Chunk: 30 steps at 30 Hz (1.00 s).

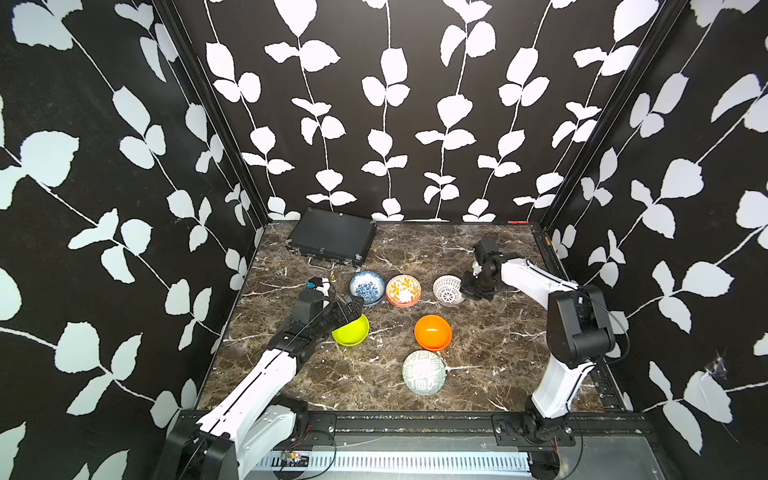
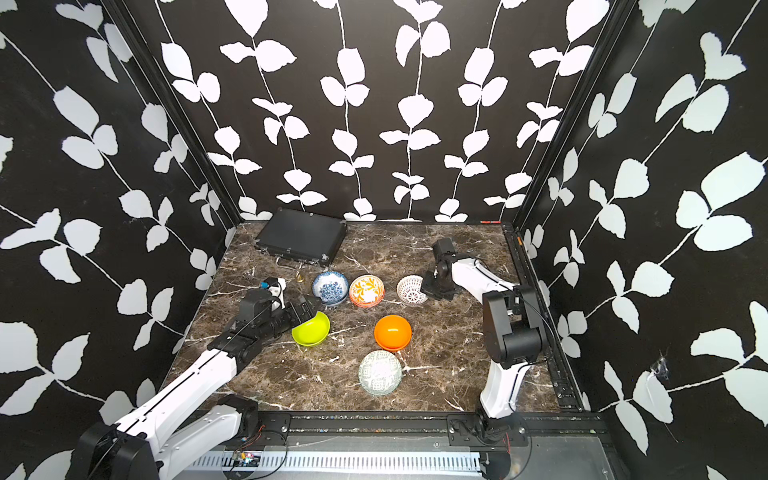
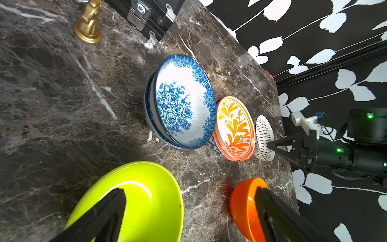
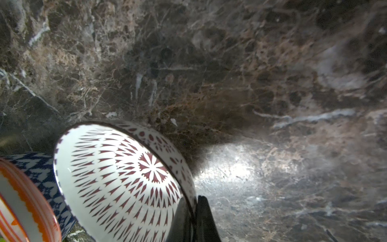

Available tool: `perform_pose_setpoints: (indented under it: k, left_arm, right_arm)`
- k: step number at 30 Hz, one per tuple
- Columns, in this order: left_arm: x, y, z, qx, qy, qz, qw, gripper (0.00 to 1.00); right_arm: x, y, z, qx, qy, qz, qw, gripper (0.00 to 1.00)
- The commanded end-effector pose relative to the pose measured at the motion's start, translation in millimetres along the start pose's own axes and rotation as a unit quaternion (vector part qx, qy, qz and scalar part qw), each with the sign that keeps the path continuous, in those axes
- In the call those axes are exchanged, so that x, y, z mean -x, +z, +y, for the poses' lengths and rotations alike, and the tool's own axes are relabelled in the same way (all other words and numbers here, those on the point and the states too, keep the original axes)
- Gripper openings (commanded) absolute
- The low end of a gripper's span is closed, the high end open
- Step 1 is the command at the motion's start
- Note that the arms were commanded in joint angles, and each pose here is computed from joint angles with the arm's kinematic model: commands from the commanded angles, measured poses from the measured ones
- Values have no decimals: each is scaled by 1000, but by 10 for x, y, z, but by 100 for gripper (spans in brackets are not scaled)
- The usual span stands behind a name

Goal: Stack the bowls
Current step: Move the bowl to the center of the board.

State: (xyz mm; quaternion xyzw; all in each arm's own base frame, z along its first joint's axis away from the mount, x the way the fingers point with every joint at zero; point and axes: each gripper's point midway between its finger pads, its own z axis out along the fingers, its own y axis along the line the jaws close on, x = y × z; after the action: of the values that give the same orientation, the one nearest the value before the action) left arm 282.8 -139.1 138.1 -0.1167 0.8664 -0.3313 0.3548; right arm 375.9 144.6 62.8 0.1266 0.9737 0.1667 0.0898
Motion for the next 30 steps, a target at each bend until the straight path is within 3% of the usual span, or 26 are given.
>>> perform_pose_setpoints:
  k: [1, 30]
  left_arm:
    - [91, -25, -68, -9, 10, -13, 1000, 99]
    - [99, -32, -76, -13, 10, -16, 1000, 99]
  right_arm:
    - [-14, 50, 79, 2, 0, 4, 1000, 0]
    - [-73, 89, 302, 7, -19, 14, 1000, 3]
